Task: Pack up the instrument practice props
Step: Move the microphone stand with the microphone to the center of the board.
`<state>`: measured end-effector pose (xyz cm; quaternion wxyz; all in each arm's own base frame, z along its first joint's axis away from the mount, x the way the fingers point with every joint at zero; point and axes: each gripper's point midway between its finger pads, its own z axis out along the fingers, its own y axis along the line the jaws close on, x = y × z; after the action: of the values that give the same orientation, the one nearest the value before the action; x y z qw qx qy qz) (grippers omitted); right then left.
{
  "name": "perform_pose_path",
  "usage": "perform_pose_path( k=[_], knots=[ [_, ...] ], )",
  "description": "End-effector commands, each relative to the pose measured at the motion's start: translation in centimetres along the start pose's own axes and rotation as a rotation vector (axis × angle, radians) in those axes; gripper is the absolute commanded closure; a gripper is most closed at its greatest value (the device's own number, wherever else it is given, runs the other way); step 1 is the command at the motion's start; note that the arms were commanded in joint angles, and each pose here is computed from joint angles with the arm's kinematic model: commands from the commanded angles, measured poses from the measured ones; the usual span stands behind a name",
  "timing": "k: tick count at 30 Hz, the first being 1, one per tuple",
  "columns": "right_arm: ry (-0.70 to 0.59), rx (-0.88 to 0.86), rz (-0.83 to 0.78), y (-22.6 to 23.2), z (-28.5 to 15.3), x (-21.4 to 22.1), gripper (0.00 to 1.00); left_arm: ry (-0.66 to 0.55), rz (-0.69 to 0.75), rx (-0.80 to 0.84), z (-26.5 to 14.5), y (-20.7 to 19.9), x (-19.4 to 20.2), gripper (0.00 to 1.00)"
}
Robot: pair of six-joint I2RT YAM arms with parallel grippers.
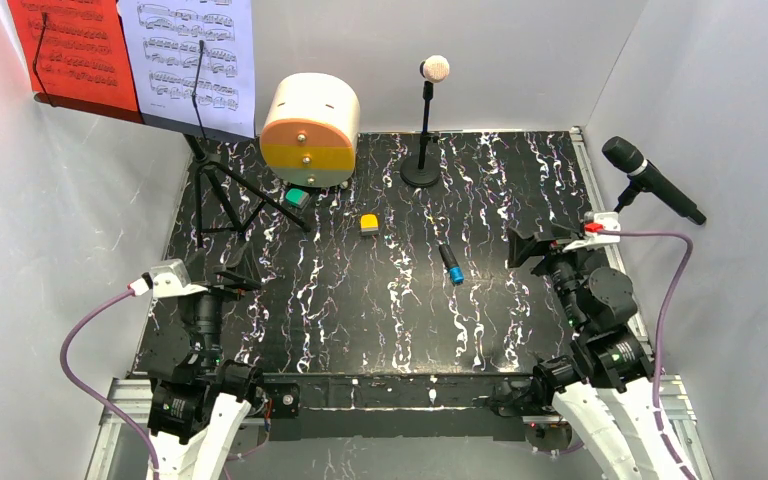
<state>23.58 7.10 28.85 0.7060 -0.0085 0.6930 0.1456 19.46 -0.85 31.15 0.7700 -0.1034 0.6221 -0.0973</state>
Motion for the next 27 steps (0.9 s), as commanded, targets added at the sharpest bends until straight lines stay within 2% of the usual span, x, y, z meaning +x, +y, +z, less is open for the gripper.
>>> perform_pose_path(
  k=[1,8,15,27],
  knots=[
    [-0.001,-0.016,0.058,0.9,0.5,-1.3,0.01,-0.047,-0.014,0.015,-0.3,-0.3,-1.4,0.02],
    [0.106,-0.003,0.110,1.0,2.4,2.3,0.01,-0.026,0.010,0.099,-0.7,-1.6,-1.0,0.02],
    [0.187,-0.120,0.118,3.4,4.2,4.2,0.01,0.061,0.025,0.149,-1.0,-2.4,0.6,0.02],
    [0.065,-0.274,0.019,6.7,14.4,4.6,0.01,0.128,-0.031,0.188,-1.2,-3.3,2.0,0.02]
  ],
)
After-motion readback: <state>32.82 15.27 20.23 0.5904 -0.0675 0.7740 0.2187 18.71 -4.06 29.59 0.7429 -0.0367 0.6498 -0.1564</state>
